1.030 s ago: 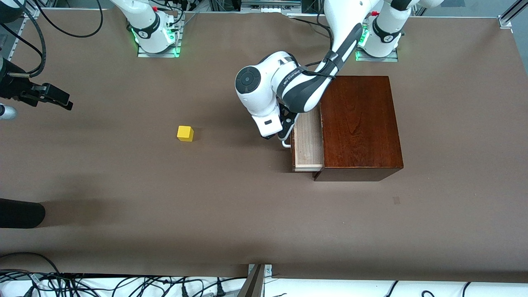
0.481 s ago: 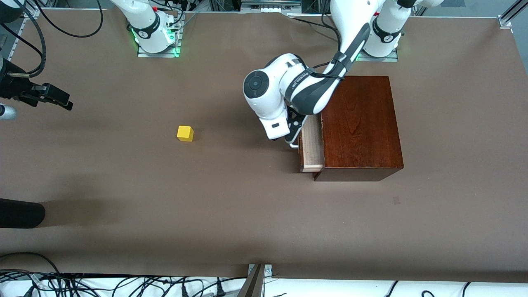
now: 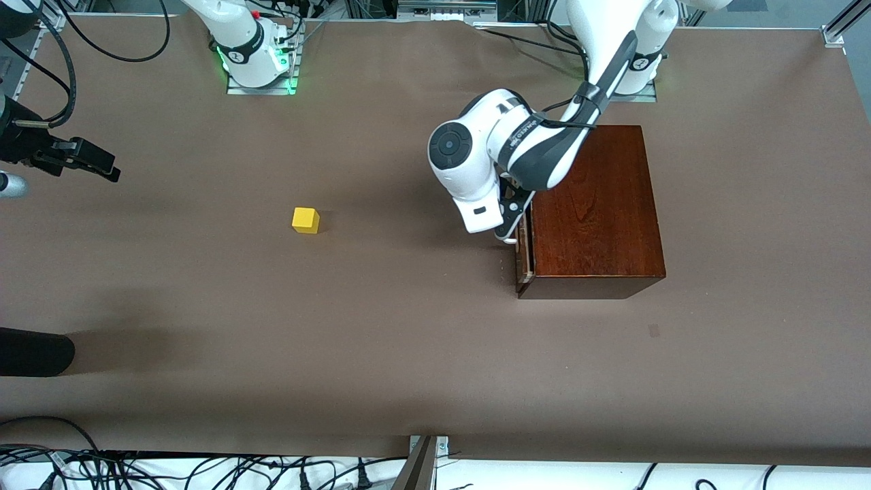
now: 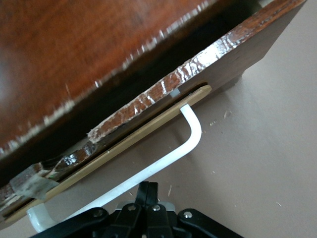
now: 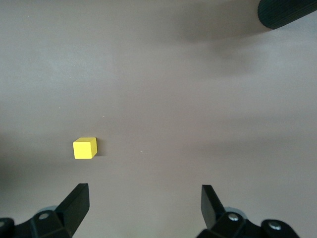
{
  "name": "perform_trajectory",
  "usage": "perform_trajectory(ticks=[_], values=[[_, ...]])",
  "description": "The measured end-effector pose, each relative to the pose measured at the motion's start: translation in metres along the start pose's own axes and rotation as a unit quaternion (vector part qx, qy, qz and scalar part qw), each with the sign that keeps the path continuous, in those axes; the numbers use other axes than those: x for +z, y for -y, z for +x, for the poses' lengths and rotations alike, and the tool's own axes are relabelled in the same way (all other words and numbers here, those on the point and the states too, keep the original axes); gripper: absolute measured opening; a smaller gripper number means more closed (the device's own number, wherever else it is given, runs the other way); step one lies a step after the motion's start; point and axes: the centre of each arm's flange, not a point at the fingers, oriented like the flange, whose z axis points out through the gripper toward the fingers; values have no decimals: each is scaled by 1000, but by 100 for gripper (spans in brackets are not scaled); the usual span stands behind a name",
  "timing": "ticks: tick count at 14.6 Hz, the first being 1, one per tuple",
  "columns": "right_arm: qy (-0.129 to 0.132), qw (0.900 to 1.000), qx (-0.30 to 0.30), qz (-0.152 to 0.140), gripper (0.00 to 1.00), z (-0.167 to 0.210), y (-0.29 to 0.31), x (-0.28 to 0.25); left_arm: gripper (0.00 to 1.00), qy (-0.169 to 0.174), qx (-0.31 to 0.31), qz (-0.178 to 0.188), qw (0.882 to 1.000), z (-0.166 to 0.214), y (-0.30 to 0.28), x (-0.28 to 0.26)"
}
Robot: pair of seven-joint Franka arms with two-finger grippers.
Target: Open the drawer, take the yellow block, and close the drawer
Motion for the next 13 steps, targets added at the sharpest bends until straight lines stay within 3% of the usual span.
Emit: perform_trajectory(ticks=[6,9,11,13], values=[[0,1000,0,0,100,0,0,0,1,3,12,-4,1000,17,4,-7],[0,1000,0,0,100,0,0,0,1,4,13,-25,1000,23,8,-43],[0,1000,0,0,100,0,0,0,14,6,23,-36,999,23,14,-79],[0,1000,0,0,100,0,0,0,33,20,50,-52,997,25,18,-112]])
